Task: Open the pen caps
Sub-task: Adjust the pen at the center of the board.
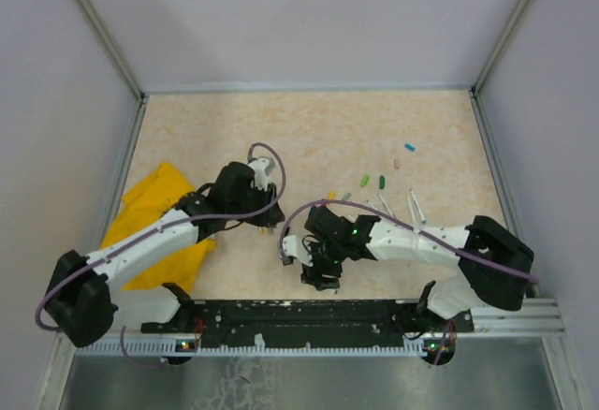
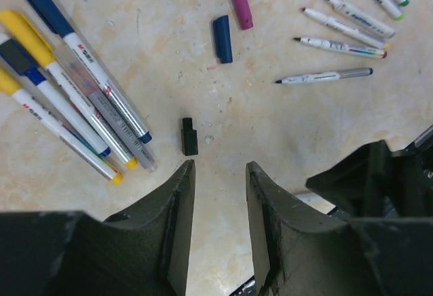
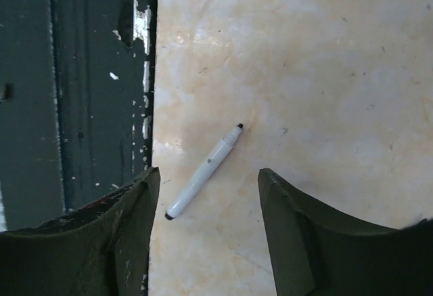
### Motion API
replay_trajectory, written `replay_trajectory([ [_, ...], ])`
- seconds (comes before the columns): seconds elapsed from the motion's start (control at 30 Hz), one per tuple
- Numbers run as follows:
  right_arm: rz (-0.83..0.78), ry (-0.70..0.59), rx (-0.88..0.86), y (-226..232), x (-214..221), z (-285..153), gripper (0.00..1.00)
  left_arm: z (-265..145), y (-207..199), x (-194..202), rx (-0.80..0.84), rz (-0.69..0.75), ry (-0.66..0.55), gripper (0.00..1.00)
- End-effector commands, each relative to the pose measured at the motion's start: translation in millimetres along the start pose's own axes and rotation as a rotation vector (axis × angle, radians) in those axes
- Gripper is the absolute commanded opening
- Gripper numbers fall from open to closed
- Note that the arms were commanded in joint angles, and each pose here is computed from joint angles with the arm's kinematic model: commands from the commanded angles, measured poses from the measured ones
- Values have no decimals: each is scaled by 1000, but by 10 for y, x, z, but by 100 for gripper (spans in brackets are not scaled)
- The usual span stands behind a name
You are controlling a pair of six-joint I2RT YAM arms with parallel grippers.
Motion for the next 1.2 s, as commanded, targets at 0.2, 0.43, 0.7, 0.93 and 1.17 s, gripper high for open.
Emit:
replay_trajectory([
  [0.2, 9, 85, 136, -17, -136, 334, 65, -561, 140, 9, -58, -76, -333, 48],
  [0.43, -22, 179, 116, 155, -149, 547, 63, -680, 146, 49, -61, -86, -340, 49],
  [0.7, 44, 222, 233, -171, 0, 339, 56, -688, 153, 79, -56, -79, -336, 49],
  [0.93, 83, 204, 279, -371, 121, 55, 57, -665, 110, 63, -15, -79, -345, 49],
  [1.17, 63, 230, 223, -330, 218, -20, 58, -665, 86, 70, 10, -77, -343, 49],
])
Point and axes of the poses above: each gripper's point midway between its finger pads, its own z axis out along the fingers, its own y axis along the line the jaws close on, x = y × z, the point moved 7 cm from there along -z, back along the fingers, and after that the axes turned 5 degrees about -z, right-handed, at the moved point
